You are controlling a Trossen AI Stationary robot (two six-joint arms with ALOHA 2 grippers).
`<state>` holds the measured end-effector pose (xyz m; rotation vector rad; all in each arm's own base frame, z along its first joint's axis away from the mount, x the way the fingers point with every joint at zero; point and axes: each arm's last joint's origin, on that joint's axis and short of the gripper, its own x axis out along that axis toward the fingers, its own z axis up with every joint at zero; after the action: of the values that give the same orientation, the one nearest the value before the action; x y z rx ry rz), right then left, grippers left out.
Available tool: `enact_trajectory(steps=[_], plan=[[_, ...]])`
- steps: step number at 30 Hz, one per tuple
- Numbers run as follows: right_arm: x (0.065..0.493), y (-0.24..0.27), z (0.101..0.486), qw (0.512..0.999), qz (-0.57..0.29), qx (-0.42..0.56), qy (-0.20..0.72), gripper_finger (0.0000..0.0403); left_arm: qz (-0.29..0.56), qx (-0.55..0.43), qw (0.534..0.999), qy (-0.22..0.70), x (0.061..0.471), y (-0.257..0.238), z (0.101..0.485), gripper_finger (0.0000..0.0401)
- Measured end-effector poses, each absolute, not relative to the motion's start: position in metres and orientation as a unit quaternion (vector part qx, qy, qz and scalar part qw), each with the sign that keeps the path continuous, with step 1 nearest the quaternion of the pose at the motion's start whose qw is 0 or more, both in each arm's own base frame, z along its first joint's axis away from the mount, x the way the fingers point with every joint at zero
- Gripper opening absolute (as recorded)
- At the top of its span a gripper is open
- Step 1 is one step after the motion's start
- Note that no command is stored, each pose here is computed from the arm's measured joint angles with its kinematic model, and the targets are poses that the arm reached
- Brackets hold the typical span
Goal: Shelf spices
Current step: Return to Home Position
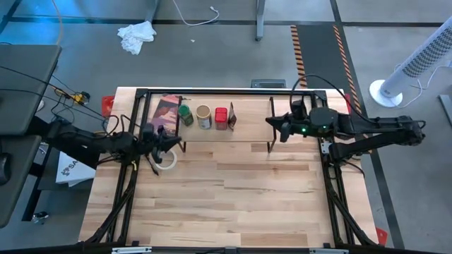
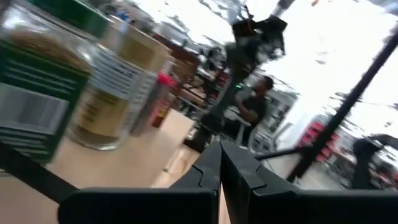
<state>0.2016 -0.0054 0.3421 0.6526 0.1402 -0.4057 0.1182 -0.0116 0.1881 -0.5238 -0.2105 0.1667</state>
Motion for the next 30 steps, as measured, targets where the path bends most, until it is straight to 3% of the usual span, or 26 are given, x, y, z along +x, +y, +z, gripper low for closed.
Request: enact_trajectory(steps=[8, 16, 23, 30], plan=[[0.178, -0.006, 0.357, 0.939, -0.172, 0.295, 0.043, 0.0, 0.041, -0.212, 0.975, -0.052, 0.119, -0.017, 0.177, 0.0], [0.135, 0.0, 0.365, 0.951, -0.145, 0.269, 0.05, 0.0, -0.056, -0.21, 0.976, -0.022, 0.119, -0.023, 0.176, 0.0], [0.121, 0.0, 0.368, 0.959, -0.134, 0.248, 0.043, 0.0, -0.036, -0.042, 0.998, 0.014, 0.119, -0.022, 0.167, 0.0], [0.125, 0.0, 0.35, 0.963, -0.13, 0.222, 0.083, 0.0, 0.015, -0.048, 0.999, 0.014, 0.119, -0.019, 0.166, 0.0]])
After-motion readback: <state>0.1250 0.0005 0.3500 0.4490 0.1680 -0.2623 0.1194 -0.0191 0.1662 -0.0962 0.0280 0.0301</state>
